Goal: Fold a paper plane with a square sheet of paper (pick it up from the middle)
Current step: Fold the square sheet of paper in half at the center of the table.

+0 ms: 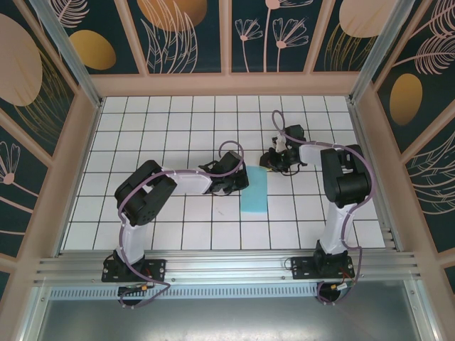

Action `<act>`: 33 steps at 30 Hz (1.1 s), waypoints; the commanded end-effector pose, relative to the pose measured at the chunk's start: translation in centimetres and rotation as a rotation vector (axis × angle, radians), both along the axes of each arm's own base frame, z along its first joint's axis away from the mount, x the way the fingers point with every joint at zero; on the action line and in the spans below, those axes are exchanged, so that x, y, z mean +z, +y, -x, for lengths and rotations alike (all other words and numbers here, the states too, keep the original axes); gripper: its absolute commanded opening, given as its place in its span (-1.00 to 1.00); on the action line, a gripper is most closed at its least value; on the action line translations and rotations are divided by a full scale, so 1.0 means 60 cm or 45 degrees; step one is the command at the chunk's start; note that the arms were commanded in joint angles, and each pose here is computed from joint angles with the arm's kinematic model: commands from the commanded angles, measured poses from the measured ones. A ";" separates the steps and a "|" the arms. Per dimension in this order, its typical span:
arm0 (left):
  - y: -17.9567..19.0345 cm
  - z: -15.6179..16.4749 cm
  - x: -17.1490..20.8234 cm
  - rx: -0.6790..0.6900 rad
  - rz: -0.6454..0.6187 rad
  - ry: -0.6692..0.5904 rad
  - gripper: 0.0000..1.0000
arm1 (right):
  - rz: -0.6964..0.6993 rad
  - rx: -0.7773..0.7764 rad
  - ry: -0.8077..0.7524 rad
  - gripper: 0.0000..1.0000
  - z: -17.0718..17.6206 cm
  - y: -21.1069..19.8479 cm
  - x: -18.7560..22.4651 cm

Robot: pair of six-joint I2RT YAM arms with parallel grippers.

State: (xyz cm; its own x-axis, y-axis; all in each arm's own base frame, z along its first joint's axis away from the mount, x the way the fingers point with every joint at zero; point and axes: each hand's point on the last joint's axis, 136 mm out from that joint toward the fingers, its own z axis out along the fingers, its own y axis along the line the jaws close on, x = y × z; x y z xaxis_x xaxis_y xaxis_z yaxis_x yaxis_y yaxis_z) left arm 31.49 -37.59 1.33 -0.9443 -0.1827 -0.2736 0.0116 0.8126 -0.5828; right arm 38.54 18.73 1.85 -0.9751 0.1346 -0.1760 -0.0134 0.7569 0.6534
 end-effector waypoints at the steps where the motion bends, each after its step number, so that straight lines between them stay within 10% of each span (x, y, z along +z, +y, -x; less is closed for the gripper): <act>1: 0.056 0.056 -0.096 -0.027 -0.225 0.183 -1.00 | 0.092 -0.020 0.081 -0.63 0.020 -0.021 -0.050; 13: 0.059 0.056 -0.094 -0.020 -0.226 0.178 -1.00 | -0.133 0.079 -0.082 -0.57 0.021 0.016 0.085; 33: 0.057 0.058 -0.093 -0.028 -0.221 0.181 -1.00 | -0.035 0.025 0.008 -0.56 0.058 -0.007 0.016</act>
State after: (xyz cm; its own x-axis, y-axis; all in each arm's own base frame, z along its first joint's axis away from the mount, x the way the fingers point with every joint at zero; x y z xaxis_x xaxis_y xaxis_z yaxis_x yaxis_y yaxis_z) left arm 31.52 -37.62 1.37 -0.9439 -0.1829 -0.2749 0.0129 0.8116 -0.5840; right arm 35.62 18.37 2.13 -0.9810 0.1295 -0.1442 -0.0019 0.7377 0.6751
